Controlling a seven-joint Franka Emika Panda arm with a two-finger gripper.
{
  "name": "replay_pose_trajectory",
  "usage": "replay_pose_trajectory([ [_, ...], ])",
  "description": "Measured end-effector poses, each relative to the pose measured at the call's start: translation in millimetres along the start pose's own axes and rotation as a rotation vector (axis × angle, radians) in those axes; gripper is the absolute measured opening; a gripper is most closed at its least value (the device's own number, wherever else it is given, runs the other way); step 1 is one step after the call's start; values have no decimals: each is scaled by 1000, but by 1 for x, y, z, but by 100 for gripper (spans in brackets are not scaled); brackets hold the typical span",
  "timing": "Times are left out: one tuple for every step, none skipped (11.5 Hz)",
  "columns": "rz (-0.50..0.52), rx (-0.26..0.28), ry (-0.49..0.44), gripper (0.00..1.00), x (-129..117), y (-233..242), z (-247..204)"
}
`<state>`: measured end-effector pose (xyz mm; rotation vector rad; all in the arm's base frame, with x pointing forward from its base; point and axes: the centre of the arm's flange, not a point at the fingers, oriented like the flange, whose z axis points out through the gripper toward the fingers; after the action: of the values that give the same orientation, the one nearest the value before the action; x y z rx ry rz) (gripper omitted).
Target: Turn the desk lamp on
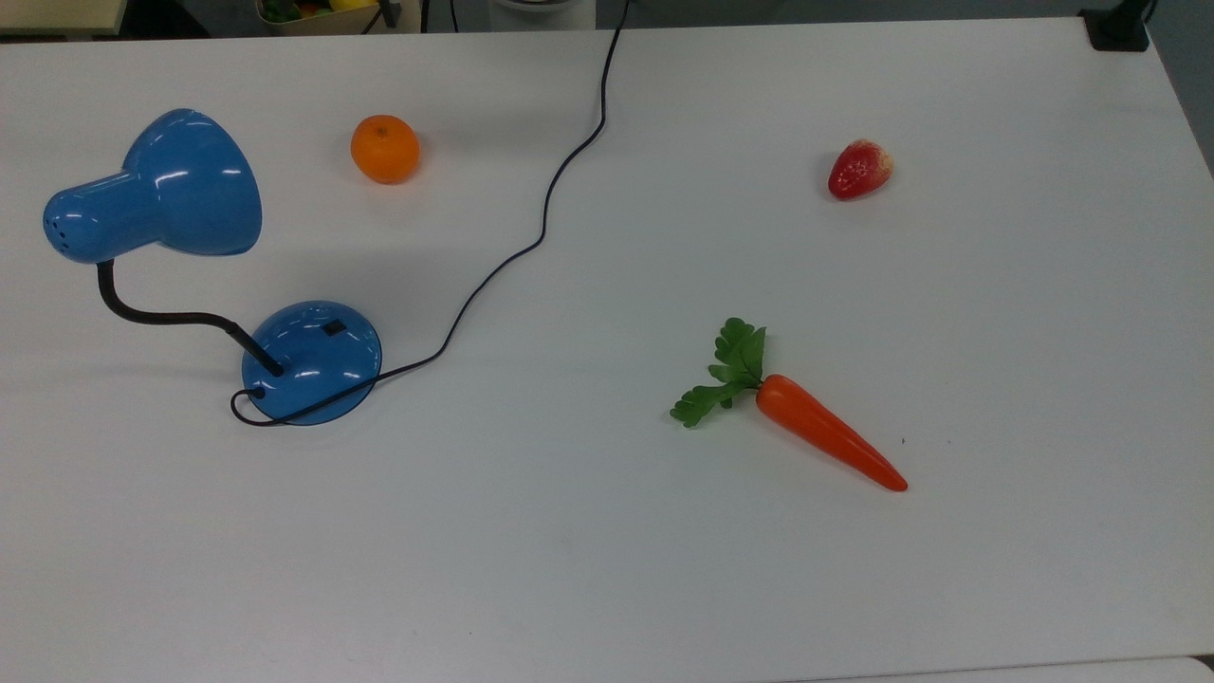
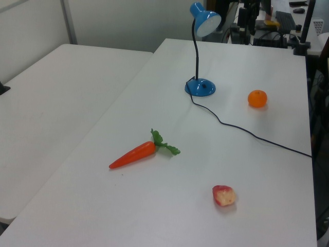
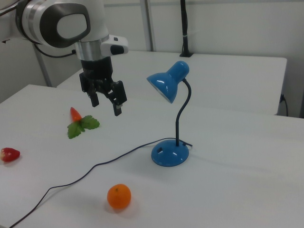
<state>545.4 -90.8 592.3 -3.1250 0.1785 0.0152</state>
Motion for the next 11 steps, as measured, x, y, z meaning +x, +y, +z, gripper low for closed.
replay_pose_trajectory([
  [0, 0, 0, 100, 0, 0, 0],
  [0, 0, -1, 100, 0, 0, 0],
  [-1, 0, -1, 100, 0, 0, 1],
  [-7, 0, -1, 100, 0, 0, 1],
  [-23, 0, -2, 100, 0, 0, 1],
  [-34, 0, -3, 99, 1, 0, 1],
  [-44, 0, -3, 97, 1, 0, 2],
  [-51, 0, -5, 81, 1, 0, 3],
  [-56, 0, -9, 63, 2, 0, 5],
  [-54, 1, -14, 49, 3, 1, 7],
  [-48, 15, -13, 33, 4, 3, 9],
])
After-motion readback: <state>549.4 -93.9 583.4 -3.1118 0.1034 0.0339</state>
